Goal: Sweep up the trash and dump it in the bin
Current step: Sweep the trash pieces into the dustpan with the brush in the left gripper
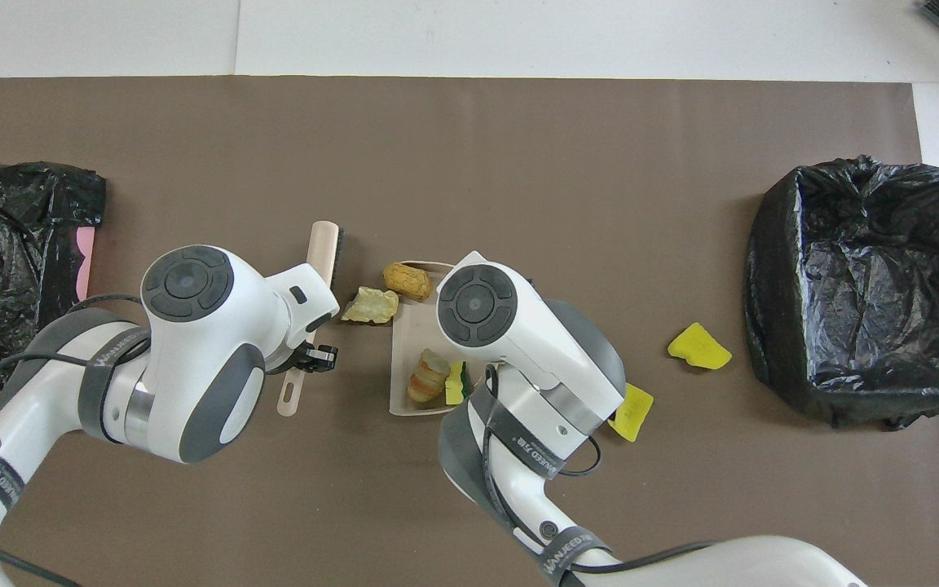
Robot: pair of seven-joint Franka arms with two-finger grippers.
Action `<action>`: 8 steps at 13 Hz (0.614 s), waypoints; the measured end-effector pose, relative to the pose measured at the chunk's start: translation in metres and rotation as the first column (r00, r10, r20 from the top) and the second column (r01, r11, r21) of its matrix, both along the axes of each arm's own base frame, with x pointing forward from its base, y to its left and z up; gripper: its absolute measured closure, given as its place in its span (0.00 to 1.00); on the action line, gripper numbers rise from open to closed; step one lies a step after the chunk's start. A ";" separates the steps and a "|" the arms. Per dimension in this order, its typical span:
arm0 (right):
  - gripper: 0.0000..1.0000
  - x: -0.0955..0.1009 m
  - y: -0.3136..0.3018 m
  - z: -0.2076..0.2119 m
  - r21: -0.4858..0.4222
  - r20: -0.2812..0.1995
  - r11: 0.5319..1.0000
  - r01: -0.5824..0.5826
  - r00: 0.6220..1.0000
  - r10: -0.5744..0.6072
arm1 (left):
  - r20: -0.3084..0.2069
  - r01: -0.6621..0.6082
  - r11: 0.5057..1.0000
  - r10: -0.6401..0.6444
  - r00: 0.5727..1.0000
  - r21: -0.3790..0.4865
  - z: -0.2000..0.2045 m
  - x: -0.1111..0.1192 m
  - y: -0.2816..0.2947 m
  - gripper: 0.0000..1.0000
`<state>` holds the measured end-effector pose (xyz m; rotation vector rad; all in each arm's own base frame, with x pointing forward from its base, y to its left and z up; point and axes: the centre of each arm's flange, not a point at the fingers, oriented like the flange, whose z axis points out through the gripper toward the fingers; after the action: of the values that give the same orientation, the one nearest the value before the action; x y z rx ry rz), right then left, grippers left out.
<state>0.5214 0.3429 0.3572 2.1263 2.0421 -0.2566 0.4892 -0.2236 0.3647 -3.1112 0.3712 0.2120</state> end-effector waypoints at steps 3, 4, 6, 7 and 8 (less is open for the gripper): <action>0.67 0.000 0.000 0.000 0.000 0.000 1.000 0.000 1.000 0.000 | 0.012 0.025 1.000 -0.025 1.000 -0.018 0.002 -0.006 -0.018 0.74; 0.67 0.000 0.000 0.000 0.000 0.000 1.000 0.000 1.000 0.000 | 0.005 0.034 0.999 -0.033 0.999 -0.036 0.003 -0.012 -0.031 0.74; 0.67 0.000 0.000 0.000 0.000 0.000 1.000 0.001 1.000 -0.001 | -0.013 0.044 0.996 -0.045 0.999 -0.076 0.005 -0.026 -0.053 0.74; 0.67 0.000 -0.001 0.000 -0.001 0.000 1.000 0.001 1.000 -0.001 | -0.023 0.048 0.995 -0.050 0.998 -0.092 0.006 -0.033 -0.062 0.74; 0.67 0.000 -0.001 0.000 -0.001 -0.001 1.000 0.002 1.000 -0.002 | -0.036 0.051 0.993 -0.055 0.998 -0.110 0.007 -0.040 -0.072 0.74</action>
<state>0.5218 0.3420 0.3569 2.1276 2.0403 -0.2593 0.4492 -0.2954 0.3720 -3.2036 0.4812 0.2607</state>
